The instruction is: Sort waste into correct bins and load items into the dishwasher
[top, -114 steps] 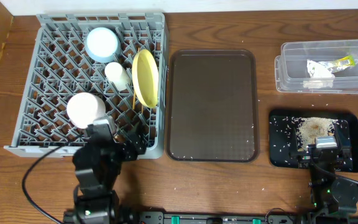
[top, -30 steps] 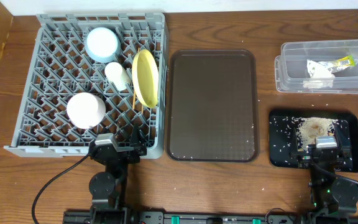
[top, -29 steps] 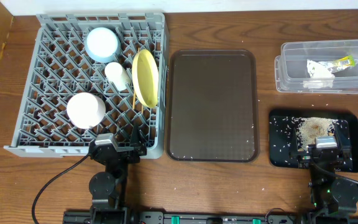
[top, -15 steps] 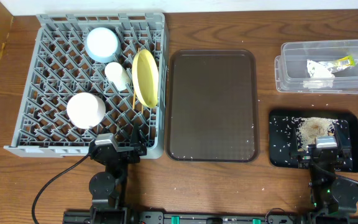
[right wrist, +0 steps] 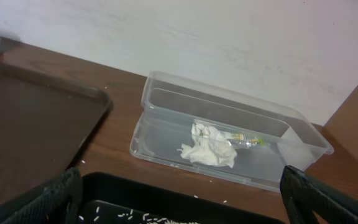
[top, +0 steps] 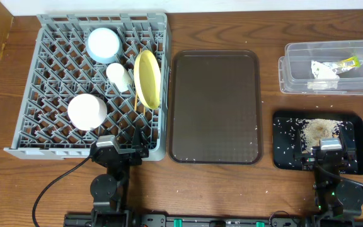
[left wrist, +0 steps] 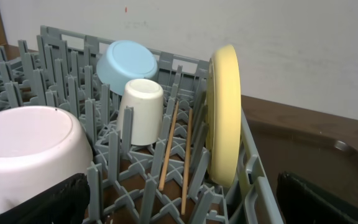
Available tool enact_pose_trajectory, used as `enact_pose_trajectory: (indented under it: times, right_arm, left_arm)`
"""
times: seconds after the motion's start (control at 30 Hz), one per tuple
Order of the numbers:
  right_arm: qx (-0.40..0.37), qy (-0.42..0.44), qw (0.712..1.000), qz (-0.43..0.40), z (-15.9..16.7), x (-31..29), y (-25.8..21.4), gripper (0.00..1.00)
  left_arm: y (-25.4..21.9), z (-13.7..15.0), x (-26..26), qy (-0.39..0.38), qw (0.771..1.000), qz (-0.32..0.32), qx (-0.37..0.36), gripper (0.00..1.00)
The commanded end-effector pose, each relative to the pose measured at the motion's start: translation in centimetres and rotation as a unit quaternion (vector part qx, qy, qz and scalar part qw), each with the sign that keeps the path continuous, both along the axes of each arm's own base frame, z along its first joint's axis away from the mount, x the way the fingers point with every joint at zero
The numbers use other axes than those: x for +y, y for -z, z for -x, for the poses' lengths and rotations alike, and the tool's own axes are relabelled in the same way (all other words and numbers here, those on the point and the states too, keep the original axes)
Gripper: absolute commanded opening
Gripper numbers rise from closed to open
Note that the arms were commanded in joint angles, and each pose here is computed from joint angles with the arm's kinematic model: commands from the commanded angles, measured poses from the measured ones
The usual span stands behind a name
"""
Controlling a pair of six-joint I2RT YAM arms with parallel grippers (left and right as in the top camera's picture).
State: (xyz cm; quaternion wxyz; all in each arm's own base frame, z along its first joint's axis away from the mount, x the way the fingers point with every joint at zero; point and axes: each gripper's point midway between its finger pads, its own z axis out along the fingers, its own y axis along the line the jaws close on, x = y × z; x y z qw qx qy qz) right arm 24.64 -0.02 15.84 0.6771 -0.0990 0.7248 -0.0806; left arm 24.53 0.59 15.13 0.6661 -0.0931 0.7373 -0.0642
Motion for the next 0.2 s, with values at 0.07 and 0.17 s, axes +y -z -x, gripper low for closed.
enact_pose_trajectory:
  times: [0.07, 0.17]
  right_arm:
    - [0.0, 0.003, 1.0, 0.006, 0.02, -0.17, 0.08, 0.99]
    - [0.0, 0.003, 1.0, 0.006, 0.02, -0.17, 0.08, 0.99]
  left_arm:
    - [1.59, 0.18, 0.68, -0.019, 0.999, -0.011, 0.028, 0.96]
    - [1.59, 0.18, 0.68, -0.019, 0.999, -0.011, 0.028, 0.96]
